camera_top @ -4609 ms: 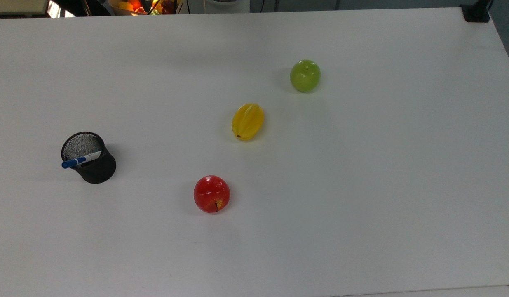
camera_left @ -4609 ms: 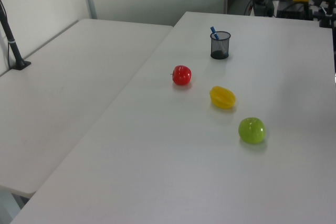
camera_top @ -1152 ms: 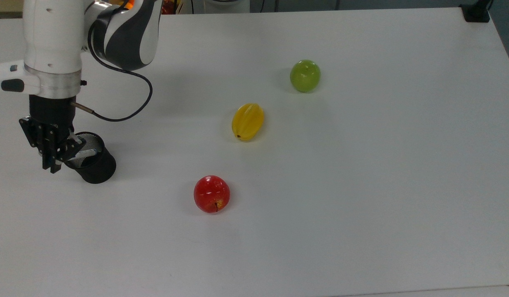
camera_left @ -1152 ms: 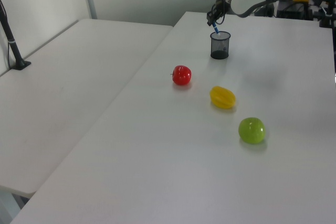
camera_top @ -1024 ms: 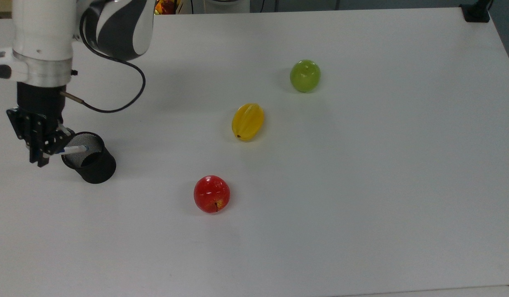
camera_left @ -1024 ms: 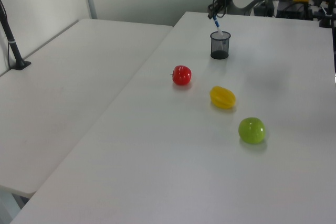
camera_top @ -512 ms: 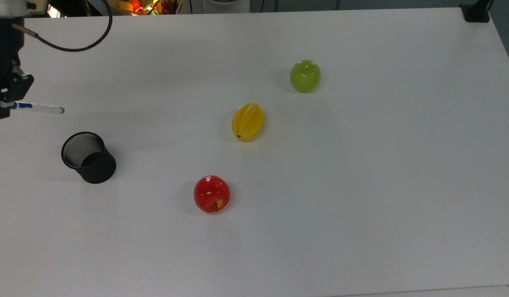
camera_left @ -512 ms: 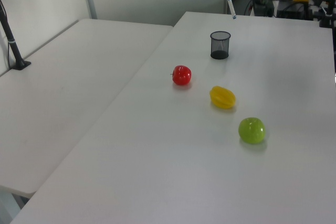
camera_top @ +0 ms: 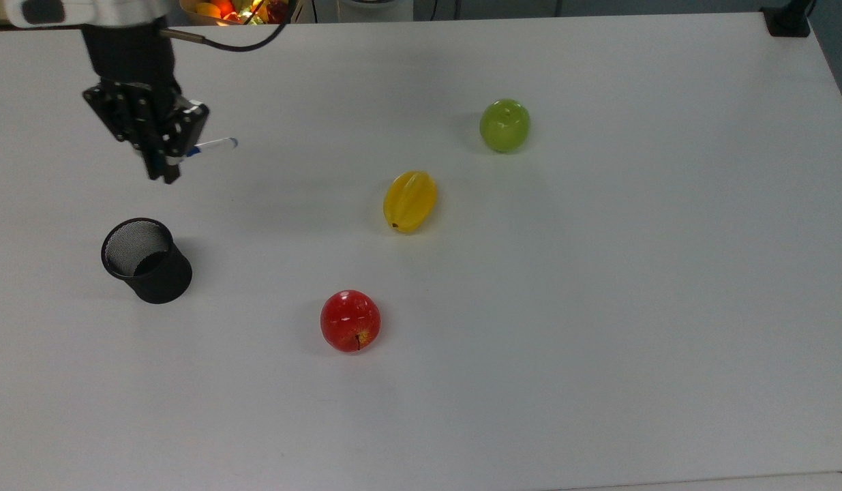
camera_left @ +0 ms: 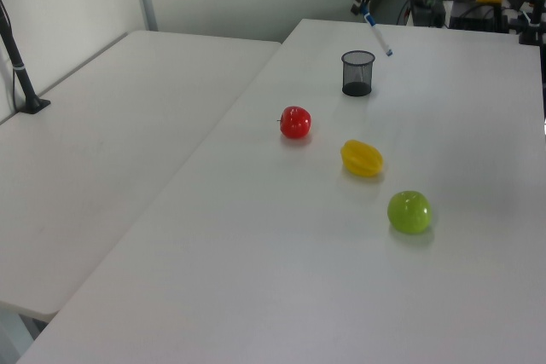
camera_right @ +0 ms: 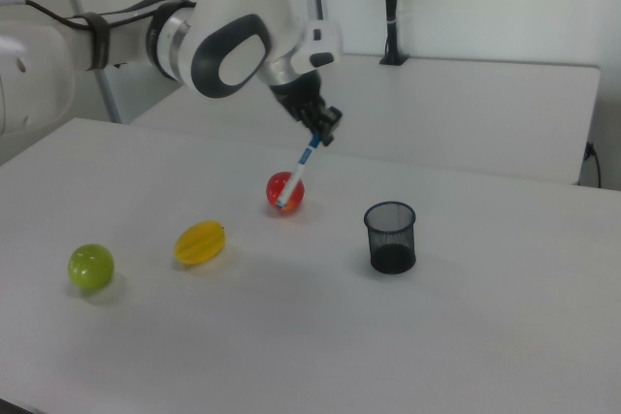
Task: Take marker pen
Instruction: 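Carry the held marker toward the yellow star fruit, then lower the marker onto the table beside the star fruit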
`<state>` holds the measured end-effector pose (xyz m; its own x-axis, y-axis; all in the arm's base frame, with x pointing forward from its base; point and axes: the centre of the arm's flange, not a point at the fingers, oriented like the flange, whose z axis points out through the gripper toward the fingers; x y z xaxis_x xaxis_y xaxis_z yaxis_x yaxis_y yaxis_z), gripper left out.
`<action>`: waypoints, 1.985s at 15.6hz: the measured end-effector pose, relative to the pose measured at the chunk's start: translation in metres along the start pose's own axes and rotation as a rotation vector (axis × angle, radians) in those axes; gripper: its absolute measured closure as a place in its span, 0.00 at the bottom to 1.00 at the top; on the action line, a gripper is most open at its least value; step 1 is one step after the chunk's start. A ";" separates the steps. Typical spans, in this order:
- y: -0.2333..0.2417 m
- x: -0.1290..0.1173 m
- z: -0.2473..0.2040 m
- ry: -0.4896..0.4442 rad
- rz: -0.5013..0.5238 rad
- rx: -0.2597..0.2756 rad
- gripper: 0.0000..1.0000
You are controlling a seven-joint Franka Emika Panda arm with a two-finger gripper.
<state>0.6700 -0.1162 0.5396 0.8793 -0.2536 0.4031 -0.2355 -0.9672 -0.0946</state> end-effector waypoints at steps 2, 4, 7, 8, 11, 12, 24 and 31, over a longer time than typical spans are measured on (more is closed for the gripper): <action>-0.031 -0.018 0.012 -0.089 -0.051 0.019 0.83; -0.063 -0.038 0.031 -0.166 -0.111 0.034 0.83; -0.101 -0.070 0.057 -0.252 -0.183 0.047 0.83; -0.111 -0.080 0.064 -0.283 -0.204 0.049 0.83; -0.133 -0.107 0.077 -0.408 -0.291 0.059 0.83; -0.138 -0.114 0.079 -0.439 -0.316 0.064 0.83; -0.171 -0.169 0.133 -0.609 -0.449 0.078 0.83; -0.170 -0.167 0.125 -0.616 -0.448 0.081 0.83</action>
<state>0.6151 0.0886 0.3750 0.9612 0.2253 -0.1592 0.2082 -0.9710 -0.1174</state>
